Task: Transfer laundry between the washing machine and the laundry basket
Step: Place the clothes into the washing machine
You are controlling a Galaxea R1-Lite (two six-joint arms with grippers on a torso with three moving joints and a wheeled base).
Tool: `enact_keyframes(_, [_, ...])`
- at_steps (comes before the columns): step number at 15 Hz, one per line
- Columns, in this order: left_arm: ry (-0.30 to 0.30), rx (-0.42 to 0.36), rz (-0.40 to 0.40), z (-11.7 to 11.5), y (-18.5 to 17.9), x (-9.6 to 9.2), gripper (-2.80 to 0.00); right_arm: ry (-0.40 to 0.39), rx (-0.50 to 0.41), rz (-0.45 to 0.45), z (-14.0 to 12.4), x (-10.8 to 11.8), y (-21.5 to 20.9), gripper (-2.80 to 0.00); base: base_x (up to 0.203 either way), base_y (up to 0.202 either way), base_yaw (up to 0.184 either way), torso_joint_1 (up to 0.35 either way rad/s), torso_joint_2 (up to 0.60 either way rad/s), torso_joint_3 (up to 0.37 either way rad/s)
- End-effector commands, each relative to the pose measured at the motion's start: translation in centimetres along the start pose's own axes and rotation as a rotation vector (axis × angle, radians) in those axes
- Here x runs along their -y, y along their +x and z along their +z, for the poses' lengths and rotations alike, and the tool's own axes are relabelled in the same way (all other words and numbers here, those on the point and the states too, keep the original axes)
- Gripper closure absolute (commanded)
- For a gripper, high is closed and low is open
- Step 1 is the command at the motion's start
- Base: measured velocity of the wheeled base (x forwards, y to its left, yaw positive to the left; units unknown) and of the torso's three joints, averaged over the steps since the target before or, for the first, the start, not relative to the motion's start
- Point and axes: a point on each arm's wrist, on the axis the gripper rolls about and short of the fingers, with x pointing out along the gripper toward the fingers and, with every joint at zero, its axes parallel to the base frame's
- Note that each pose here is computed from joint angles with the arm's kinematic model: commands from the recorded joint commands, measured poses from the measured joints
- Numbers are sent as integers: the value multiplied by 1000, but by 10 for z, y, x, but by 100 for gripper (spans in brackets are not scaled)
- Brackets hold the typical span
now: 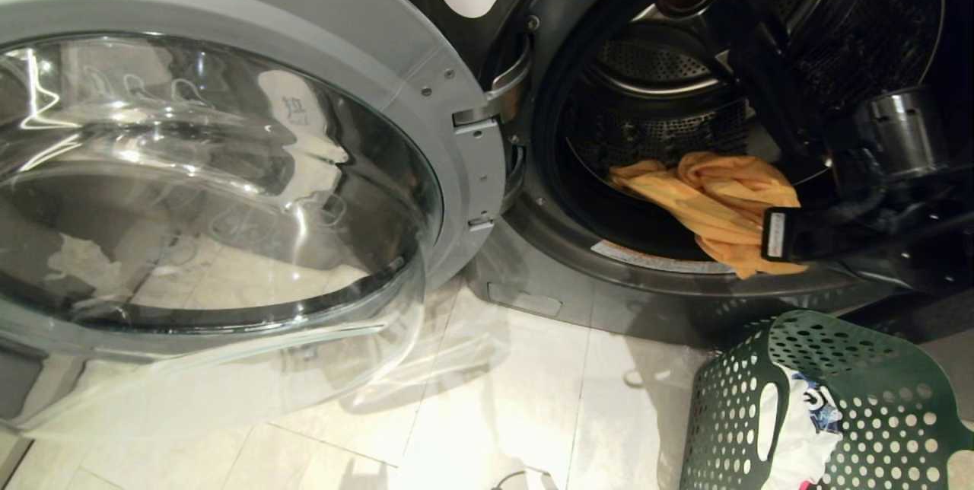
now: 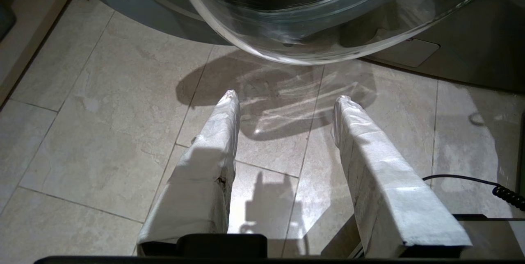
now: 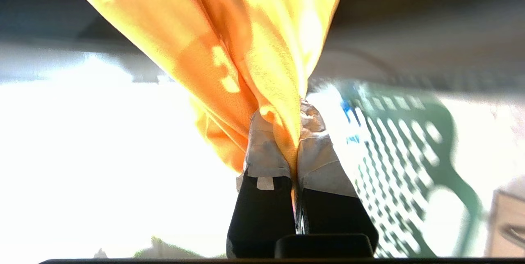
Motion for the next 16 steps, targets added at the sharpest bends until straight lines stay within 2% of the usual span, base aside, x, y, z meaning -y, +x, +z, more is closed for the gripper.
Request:
enact_keyframes(1, [-1,-1,0,0,0,0,0,42,61,42,-8,40,-57,0,0,0,0,0,0,0])
enact_keyframes(5, [-1,-2,0,0,0,0,0,17,53,118,-46,94,-122,0,0,0,0,0,0,0])
enact_keyframes(7, [-1,-1,0,0,0,0,0,47,103,116,-55,119,-146,0,0,0,0,0,0,0])
enact_keyframes(10, [-1,-1,0,0,0,0,0,120,255,1,-53,153,-179,0,0,0,0,0,0,0])
enact_keyframes(12, [-1,-1,0,0,0,0,0,91,319,-72,-57,169,-193,0,0,0,0,0,0,0])
enact_keyframes(16, [-1,-2,0,0,0,0,0,169,420,-253,-63,199,-218,0,0,0,0,0,0,0])
